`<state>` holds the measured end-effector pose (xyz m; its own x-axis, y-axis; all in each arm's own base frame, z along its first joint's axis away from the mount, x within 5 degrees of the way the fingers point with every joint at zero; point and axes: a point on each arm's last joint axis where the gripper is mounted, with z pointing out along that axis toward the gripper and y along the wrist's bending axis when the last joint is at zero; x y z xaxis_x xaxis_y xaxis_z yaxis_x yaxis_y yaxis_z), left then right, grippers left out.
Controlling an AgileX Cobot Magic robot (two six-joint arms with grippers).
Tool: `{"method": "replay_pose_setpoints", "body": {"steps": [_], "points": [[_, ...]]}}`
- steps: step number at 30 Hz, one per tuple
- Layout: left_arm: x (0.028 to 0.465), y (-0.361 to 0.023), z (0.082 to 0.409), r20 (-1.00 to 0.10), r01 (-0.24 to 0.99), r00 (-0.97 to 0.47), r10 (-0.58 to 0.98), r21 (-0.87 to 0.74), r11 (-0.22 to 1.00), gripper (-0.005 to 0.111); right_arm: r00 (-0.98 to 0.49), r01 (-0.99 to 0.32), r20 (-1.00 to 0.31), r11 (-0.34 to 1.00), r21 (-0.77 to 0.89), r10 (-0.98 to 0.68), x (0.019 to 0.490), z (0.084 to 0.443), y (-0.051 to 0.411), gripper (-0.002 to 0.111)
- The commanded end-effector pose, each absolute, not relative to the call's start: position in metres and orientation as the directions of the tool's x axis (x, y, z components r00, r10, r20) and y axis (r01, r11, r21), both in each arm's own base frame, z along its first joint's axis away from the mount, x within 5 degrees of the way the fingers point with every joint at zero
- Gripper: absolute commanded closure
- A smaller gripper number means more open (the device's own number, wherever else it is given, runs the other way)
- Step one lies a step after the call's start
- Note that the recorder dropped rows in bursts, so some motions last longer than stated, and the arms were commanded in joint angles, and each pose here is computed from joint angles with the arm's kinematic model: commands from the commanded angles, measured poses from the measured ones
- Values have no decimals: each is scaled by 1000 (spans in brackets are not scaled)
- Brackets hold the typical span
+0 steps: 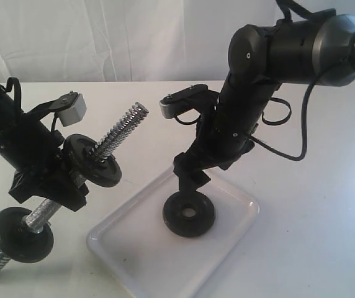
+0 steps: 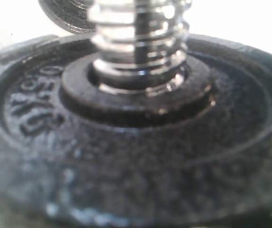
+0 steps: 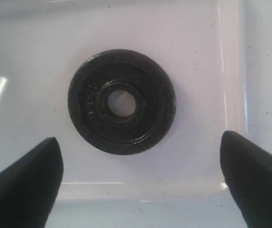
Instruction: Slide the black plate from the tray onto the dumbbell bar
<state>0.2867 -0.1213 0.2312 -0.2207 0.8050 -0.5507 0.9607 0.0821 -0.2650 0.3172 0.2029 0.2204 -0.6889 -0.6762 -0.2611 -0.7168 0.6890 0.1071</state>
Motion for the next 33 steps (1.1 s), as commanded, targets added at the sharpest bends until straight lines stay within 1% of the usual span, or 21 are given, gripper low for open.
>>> {"method": "replay_pose_setpoints", "body": {"steps": [1, 2, 5, 8, 15, 16, 18, 20, 21, 22, 33], "points": [[278, -136, 269, -713, 948, -270, 647, -313, 50, 107, -624, -781, -240, 595, 188, -744, 307, 224, 206, 23], [278, -136, 269, -713, 948, -270, 647, -314, 48, 107, -608, -794, -240, 572, 205, -757, 305, 224, 207, 22], [278, -136, 269, -713, 948, -269, 647, -316, 47, 107, -552, -831, -294, 485, 272, -780, 300, 227, 214, 21], [278, -136, 269, -713, 947, -269, 648, -317, 45, 107, -530, -842, -330, 440, 311, -781, 298, 229, 219, 21], [278, -136, 269, -713, 948, -269, 647, -316, 47, 107, -559, -827, -353, 472, 306, -750, 301, 230, 220, 21], [278, -136, 269, -713, 948, -269, 647, -316, 47, 107, -571, -818, -347, 483, 312, -744, 301, 230, 220, 21], [278, -136, 269, -714, 947, -270, 646, -316, 47, 107, -642, -763, -312, 545, 346, -700, 300, 230, 220, 20], [278, -136, 269, -715, 947, -271, 644, -317, 47, 107, -652, -755, -306, 554, 352, -694, 300, 230, 220, 16], [278, -136, 269, -715, 947, -271, 645, -318, 45, 107, -652, -755, -305, 555, 349, -694, 300, 229, 220, 8], [278, -136, 269, -715, 947, -271, 645, -318, 45, 107, -654, -753, -303, 557, 351, -693, 300, 229, 220, 3], [279, -136, 269, -720, 948, -274, 638, -314, 54, 107, -668, -740, -310, 561, 372, -676, 300, 230, 223, 3]]}}
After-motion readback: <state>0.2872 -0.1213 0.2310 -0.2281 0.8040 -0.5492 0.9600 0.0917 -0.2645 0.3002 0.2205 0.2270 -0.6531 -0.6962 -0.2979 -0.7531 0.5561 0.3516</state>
